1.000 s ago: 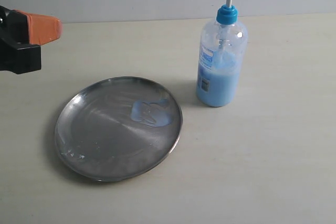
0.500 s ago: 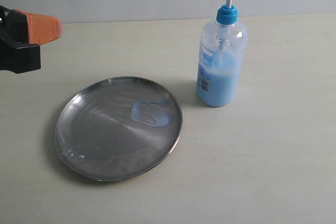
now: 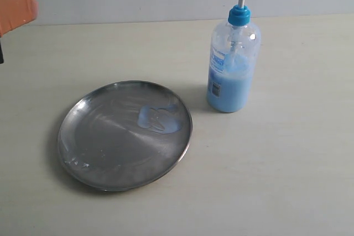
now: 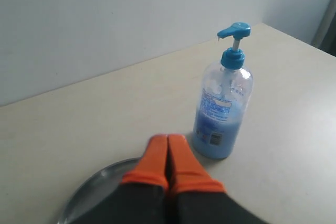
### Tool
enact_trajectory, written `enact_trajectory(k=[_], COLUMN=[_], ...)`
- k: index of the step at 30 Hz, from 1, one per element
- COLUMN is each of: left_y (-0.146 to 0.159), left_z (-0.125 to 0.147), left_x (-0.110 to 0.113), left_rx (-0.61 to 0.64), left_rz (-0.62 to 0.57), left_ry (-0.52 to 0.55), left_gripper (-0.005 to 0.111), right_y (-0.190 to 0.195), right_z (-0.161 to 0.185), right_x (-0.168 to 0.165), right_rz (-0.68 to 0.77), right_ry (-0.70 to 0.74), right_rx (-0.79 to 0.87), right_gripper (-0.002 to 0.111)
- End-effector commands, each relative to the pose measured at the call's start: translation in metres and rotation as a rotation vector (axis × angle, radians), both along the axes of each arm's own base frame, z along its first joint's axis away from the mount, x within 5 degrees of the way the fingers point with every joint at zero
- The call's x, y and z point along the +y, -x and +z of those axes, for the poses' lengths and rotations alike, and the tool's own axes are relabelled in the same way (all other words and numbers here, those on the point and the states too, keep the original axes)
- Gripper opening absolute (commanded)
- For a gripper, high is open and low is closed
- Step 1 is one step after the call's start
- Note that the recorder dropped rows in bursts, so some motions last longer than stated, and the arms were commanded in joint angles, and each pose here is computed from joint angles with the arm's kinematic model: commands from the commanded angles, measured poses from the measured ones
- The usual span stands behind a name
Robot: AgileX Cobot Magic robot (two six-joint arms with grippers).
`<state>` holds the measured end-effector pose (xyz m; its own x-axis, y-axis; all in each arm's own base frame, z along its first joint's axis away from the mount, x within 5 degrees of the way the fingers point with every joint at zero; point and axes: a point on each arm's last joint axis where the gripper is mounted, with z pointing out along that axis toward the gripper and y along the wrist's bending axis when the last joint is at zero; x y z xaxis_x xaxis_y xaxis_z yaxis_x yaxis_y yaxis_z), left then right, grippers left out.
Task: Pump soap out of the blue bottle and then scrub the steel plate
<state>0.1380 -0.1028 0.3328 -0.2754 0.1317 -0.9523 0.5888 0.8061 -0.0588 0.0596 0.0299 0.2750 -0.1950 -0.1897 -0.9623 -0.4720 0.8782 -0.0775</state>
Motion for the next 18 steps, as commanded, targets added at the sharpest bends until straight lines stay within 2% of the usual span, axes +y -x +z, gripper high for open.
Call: enact_trajectory(k=[1, 18], left_y=[0.004, 0.024], left_z=[-0.008, -0.037], left_x=[0.006, 0.051], left_rx=[-0.05, -0.078], left_rz=[0.023, 0.241], left_ry=[0.042, 0.129], left_gripper=[0.0, 0.0], right_y=[-0.001, -0.001], right_z=[0.0, 0.0], right_x=[0.0, 0.0], right_rz=[-0.004, -0.004], right_ry=[0.003, 0.003], right_rx=[-0.011, -0.011], right_gripper=[0.0, 0.0])
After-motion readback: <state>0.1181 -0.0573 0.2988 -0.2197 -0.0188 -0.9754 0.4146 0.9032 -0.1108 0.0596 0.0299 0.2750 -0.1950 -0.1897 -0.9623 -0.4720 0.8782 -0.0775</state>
